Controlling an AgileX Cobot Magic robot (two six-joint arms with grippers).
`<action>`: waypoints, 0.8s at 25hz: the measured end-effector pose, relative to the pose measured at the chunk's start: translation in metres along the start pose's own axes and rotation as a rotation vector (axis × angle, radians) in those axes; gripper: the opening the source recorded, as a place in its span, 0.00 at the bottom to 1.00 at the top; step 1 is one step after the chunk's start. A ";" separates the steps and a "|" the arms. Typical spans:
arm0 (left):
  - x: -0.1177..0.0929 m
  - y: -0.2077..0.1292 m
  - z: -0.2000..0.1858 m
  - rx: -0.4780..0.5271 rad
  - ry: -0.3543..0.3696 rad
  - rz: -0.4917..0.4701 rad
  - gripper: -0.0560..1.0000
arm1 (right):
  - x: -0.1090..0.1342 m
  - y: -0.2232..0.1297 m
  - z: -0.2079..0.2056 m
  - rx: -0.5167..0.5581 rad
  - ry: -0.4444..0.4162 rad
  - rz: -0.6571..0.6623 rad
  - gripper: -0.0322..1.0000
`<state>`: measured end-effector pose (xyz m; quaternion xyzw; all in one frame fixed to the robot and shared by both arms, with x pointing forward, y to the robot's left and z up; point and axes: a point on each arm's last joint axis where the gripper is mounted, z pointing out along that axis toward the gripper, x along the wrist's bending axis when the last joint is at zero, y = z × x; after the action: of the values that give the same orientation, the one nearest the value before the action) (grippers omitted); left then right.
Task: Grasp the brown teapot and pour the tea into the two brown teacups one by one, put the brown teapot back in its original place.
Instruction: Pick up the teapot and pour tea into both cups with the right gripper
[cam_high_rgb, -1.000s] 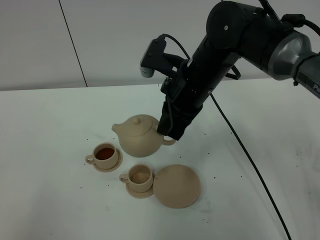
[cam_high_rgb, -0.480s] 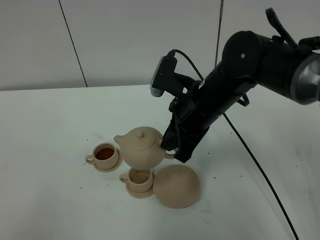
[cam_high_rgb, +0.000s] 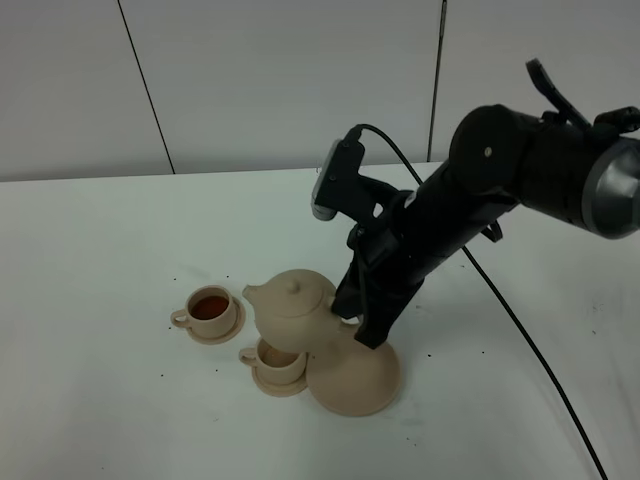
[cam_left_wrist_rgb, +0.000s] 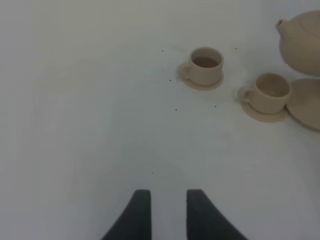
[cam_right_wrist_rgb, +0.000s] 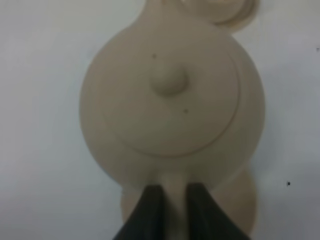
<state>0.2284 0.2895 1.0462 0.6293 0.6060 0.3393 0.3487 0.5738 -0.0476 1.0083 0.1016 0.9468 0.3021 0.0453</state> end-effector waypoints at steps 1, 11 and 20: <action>0.000 0.000 0.000 0.000 0.000 0.000 0.28 | 0.000 -0.002 0.001 0.002 -0.004 0.000 0.13; 0.000 0.000 0.000 0.000 0.000 0.000 0.28 | -0.003 -0.005 0.002 0.038 -0.050 -0.031 0.13; 0.000 0.000 0.000 0.000 0.000 0.000 0.28 | 0.014 0.001 0.012 0.153 -0.084 -0.119 0.13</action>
<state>0.2284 0.2895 1.0462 0.6293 0.6060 0.3393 0.3487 0.5620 -0.0369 0.9986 0.0609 0.9687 0.2210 0.0948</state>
